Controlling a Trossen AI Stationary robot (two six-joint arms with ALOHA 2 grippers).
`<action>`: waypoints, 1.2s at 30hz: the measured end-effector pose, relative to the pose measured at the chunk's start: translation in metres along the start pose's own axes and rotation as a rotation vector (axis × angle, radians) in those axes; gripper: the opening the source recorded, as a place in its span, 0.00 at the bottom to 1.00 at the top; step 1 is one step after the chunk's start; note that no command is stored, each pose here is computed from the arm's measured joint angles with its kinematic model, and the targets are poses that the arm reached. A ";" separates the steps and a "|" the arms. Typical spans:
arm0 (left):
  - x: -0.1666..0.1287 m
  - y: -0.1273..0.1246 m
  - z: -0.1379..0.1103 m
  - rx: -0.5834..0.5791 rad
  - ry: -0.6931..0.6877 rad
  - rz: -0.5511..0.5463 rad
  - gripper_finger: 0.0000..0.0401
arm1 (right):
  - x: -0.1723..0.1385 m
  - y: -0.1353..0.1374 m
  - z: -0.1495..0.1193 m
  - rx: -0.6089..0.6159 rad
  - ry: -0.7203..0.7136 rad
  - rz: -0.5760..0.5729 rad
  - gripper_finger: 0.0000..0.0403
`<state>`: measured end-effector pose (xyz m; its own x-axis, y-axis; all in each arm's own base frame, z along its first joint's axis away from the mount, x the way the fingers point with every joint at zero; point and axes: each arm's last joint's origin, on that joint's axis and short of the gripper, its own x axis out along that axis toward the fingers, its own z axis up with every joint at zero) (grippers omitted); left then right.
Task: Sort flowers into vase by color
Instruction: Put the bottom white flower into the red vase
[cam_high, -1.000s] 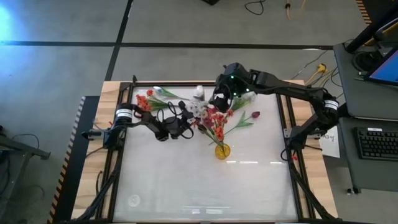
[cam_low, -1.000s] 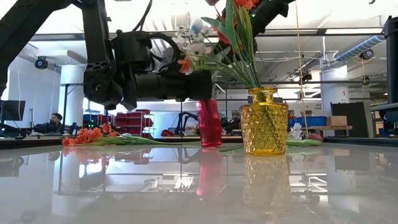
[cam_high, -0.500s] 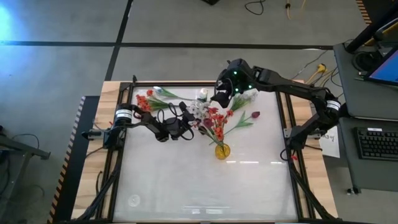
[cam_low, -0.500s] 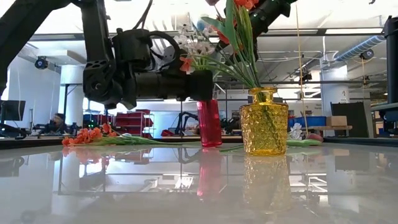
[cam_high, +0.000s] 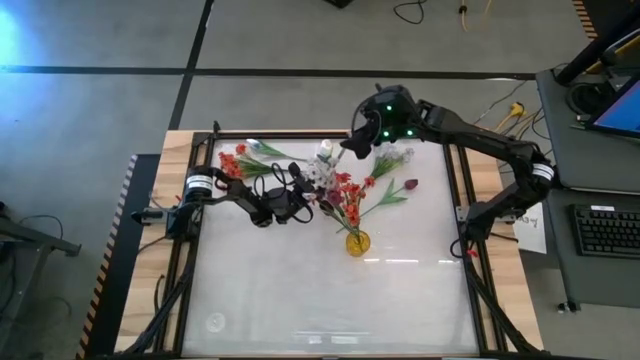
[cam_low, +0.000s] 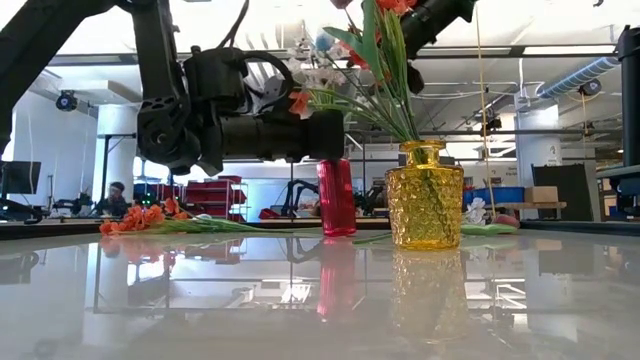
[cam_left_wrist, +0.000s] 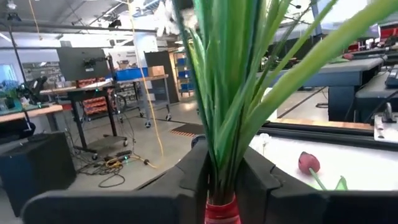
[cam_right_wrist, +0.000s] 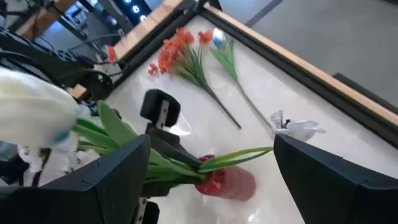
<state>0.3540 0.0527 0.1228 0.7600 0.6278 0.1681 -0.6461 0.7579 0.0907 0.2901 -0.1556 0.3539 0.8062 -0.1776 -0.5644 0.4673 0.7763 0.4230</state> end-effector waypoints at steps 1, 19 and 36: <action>0.000 0.001 0.000 -0.007 0.000 0.002 0.13 | -0.001 0.000 0.001 -0.002 -0.010 0.003 0.83; 0.004 0.006 -0.002 -0.033 0.006 0.000 0.47 | -0.018 0.005 0.004 0.011 -0.049 0.026 0.83; -0.001 0.006 -0.006 -0.034 0.041 0.026 0.57 | -0.038 0.011 0.006 0.045 -0.090 0.055 0.83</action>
<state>0.3501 0.0576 0.1170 0.7456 0.6537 0.1298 -0.6635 0.7462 0.0533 0.2670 -0.1434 0.3842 0.8595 -0.1910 -0.4740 0.4358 0.7585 0.4845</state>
